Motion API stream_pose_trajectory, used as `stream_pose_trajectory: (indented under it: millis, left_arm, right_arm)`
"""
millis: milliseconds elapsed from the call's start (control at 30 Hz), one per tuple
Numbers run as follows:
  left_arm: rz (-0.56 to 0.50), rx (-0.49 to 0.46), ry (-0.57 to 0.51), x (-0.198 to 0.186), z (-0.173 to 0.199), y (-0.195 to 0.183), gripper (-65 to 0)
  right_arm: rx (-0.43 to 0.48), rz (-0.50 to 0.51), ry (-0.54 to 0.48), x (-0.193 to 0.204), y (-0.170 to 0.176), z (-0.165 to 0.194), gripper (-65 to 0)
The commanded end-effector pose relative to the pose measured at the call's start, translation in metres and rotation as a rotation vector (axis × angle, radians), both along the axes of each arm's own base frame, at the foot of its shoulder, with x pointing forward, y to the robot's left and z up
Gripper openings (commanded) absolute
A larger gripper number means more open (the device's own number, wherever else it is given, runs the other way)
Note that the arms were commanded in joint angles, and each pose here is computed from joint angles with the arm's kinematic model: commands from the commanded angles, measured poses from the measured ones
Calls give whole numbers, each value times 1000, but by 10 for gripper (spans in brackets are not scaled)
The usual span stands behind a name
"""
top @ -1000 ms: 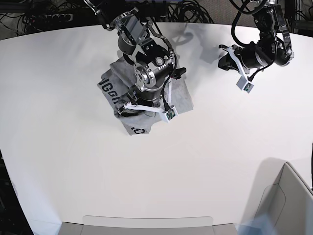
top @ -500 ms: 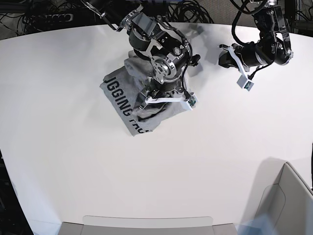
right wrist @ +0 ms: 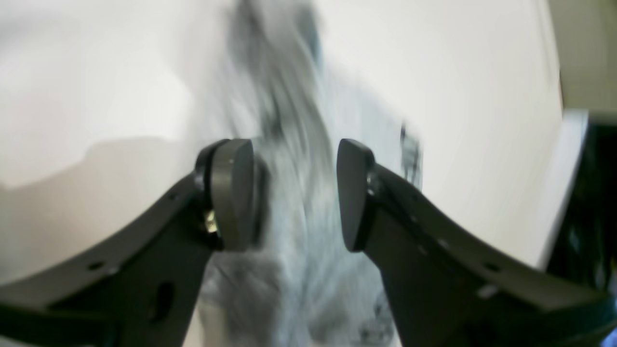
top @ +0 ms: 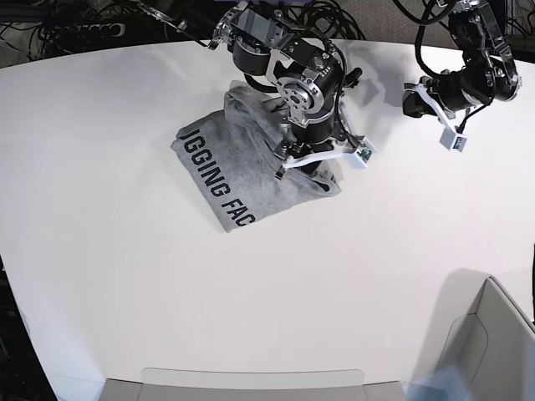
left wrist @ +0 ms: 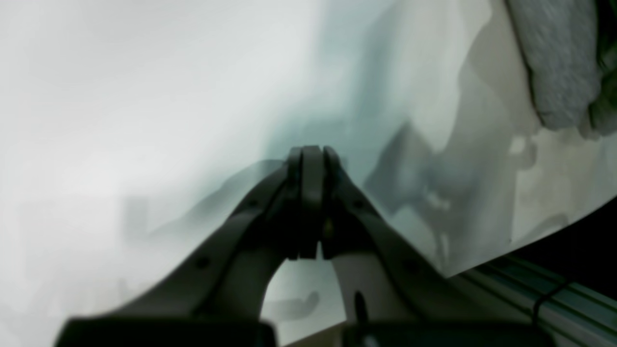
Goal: Fold the T-shirt properly
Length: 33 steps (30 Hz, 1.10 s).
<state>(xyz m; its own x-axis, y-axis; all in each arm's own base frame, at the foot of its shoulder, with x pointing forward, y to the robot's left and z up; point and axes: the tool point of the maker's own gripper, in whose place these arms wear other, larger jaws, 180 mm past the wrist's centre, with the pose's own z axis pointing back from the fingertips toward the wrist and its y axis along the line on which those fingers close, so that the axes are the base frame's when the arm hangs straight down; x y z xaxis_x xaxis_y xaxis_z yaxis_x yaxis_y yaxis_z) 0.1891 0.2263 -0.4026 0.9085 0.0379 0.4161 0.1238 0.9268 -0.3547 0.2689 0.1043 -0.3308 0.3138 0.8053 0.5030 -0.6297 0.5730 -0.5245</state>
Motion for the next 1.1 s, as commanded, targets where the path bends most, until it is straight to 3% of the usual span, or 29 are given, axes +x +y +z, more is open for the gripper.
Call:
stream_pose_trajectory:
  millis: [0, 100, 167, 267, 400, 533, 633, 700, 900, 1067]
  left_arm:
    - [11, 11, -31, 4, 8, 7, -650]
    - [19, 16, -39, 6, 10, 10, -650]
    - [12, 19, -45, 7, 12, 9, -650]
    - [-45, 36, -93, 15, 25, -5, -650]
    - [-203, 37, -205, 30, 51, -52, -650]
    - [-305, -16, -343, 42, 76, -97, -650]
    - [-379, -79, -368, 39, 78, -130, -650]
    - [-414, -112, -400, 43, 83, -146, -650]
    - [-468, -182, -500, 54, 104, -178, -650]
    - [-501, -261, -605, 63, 126, -205, -650]
  right_arm:
    - [72, 8, -65, 7, 10, 24, -367]
    - [159, -2, -123, 15, 9, 46, -367]
    - [179, -64, -135, 27, -7, 52, -368]
    - [189, -199, -147, 48, -48, 55, -368]
    - [200, -431, -184, 70, -129, 63, -382]
    - [169, -577, -192, 71, -186, 59, -522]
    - [152, -721, -172, 65, -233, 48, -650]
    - [166, -802, -144, 57, -258, 38, -650]
    - [296, -936, -24, 33, -295, 7, -650]
    - [352, -951, 27, 22, -302, -5, -650]
